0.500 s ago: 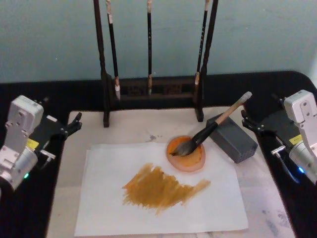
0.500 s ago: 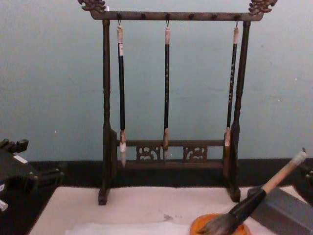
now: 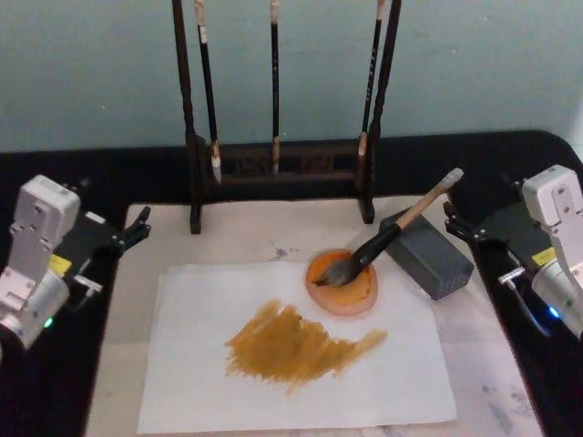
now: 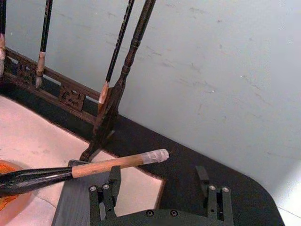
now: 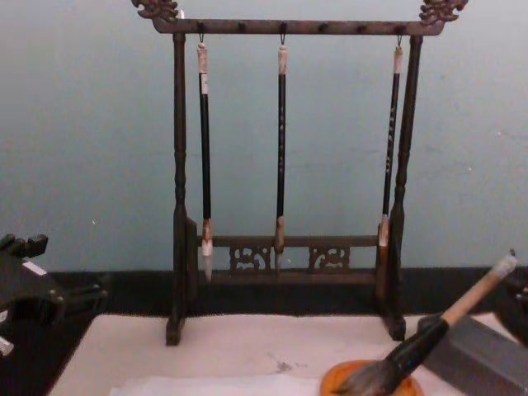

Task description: Pick up the brush from the inkstone, write on the paper, then place the brush back to its original position.

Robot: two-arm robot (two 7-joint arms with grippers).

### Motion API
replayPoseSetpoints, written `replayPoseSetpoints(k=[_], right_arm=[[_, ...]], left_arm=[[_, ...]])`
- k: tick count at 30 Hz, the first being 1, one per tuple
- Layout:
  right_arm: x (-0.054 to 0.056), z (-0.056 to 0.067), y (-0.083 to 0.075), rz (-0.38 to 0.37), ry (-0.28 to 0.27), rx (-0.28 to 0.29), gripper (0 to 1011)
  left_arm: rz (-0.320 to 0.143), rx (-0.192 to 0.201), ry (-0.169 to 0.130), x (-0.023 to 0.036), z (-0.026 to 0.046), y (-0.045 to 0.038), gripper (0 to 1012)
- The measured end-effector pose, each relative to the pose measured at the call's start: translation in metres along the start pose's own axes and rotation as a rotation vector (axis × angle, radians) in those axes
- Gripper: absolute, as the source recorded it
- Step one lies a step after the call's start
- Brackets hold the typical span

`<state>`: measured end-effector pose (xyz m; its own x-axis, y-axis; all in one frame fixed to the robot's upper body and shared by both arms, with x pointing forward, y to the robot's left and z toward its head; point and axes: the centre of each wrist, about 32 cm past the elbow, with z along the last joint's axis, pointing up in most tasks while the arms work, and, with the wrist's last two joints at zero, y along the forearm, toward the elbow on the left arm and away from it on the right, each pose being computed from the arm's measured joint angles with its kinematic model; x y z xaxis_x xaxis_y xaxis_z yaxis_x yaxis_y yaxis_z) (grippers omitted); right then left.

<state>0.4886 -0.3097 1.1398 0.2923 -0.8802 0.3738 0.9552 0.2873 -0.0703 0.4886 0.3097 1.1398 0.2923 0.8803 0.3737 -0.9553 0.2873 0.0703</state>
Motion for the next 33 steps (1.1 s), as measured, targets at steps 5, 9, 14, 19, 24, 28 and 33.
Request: replayPoseSetpoints(k=[5, 9, 14, 19, 24, 28, 33], right_arm=[[0.0, 0.0, 0.0, 0.0, 0.0, 0.0, 1000], [0.0, 0.0, 0.0, 0.0, 0.0, 0.0, 1000], [0.0, 0.0, 0.0, 0.0, 0.0, 0.0, 1000], [0.0, 0.0, 0.0, 0.0, 0.0, 0.0, 1000], [0.0, 0.0, 0.0, 0.0, 0.0, 0.0, 1000], [0.0, 0.0, 0.0, 0.0, 0.0, 0.0, 1000], [0.0, 0.0, 0.0, 0.0, 0.0, 0.0, 1000]], left_arm=[[0.0, 0.0, 0.0, 0.0, 0.0, 0.0, 1010], [0.0, 0.0, 0.0, 0.0, 0.0, 0.0, 1010], [0.0, 0.0, 0.0, 0.0, 0.0, 0.0, 1010], [0.0, 0.0, 0.0, 0.0, 0.0, 0.0, 1010], [0.0, 0.0, 0.0, 0.0, 0.0, 0.0, 1010], [0.0, 0.0, 0.0, 0.0, 0.0, 0.0, 1010], [0.0, 0.0, 0.0, 0.0, 0.0, 0.0, 1010]])
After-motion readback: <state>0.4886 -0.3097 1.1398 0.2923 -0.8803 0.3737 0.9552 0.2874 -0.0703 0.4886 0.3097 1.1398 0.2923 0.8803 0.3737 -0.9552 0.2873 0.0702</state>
